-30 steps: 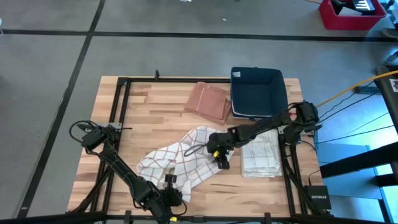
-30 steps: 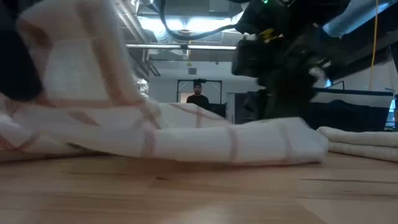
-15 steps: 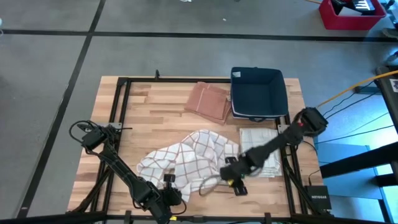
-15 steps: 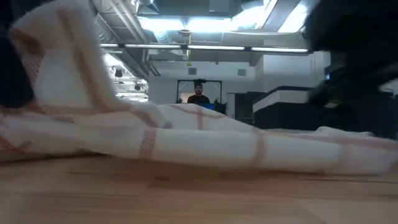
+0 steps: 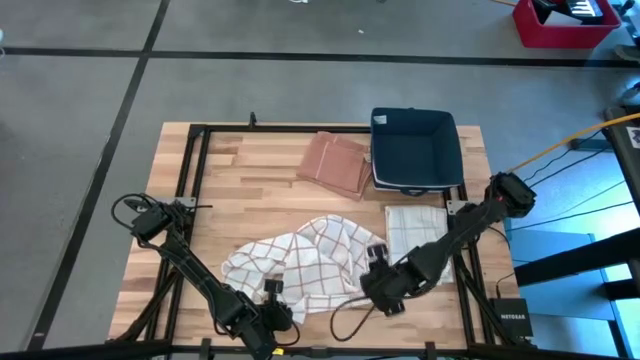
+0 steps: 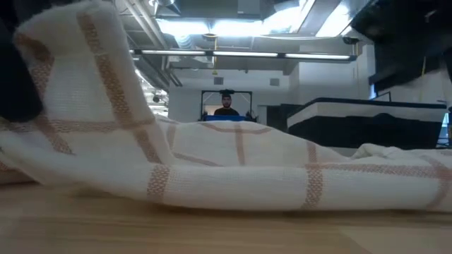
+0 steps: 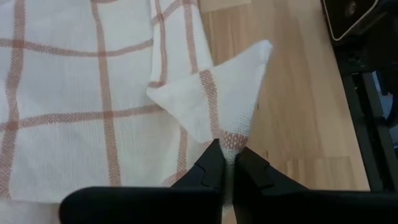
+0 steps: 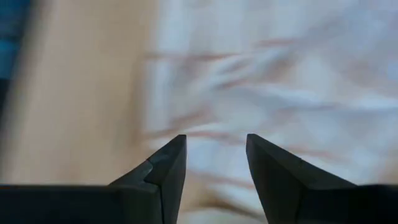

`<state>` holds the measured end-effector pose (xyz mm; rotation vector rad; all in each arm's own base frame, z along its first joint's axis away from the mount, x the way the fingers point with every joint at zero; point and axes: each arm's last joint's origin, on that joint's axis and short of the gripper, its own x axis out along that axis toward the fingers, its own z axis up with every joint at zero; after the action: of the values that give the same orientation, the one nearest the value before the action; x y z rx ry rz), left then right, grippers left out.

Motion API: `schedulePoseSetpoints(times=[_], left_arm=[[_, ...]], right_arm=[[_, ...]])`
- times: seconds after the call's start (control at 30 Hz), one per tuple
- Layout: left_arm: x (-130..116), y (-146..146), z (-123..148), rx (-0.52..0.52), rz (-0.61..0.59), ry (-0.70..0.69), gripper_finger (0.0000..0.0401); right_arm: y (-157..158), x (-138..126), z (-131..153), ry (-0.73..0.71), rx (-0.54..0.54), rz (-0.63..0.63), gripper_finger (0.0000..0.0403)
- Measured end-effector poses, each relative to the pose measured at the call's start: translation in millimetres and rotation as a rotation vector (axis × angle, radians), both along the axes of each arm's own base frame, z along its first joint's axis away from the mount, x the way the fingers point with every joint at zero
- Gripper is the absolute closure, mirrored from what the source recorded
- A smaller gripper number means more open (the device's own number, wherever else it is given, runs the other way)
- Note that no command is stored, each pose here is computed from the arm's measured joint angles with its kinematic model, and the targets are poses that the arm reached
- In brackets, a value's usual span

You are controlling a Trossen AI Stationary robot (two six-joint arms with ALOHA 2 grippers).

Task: Fold towel
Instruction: Fold the white towel

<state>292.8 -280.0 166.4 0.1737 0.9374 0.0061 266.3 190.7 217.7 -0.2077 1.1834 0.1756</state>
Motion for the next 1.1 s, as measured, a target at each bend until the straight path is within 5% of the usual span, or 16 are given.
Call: schedulePoseSetpoints(times=[0.07, 0.17, 0.53, 0.87, 1.1], left_arm=[[0, 0, 0, -0.001, 0.000, -0.001, 0.0397], [0, 0, 0, -0.003, 0.003, -0.001, 0.0393], [0, 0, 0, -0.008, 0.007, -0.004, 0.0394], [0, 0, 0, -0.013, 0.015, -0.005, 0.0396], [0, 0, 0, -0.022, 0.027, -0.006, 0.0396]], right_arm=[[-12, 6, 4, -0.058, -0.144, -0.035, 0.0233], [-39, 14, -2, -0.026, -0.223, -0.098, 0.0233], [-129, 15, -67, 0.226, 0.051, -0.220, 0.0233], [-133, 20, -71, 0.230, 0.291, -0.151, 0.0233], [-137, 19, -71, 0.207, 0.177, -0.192, 0.0233]])
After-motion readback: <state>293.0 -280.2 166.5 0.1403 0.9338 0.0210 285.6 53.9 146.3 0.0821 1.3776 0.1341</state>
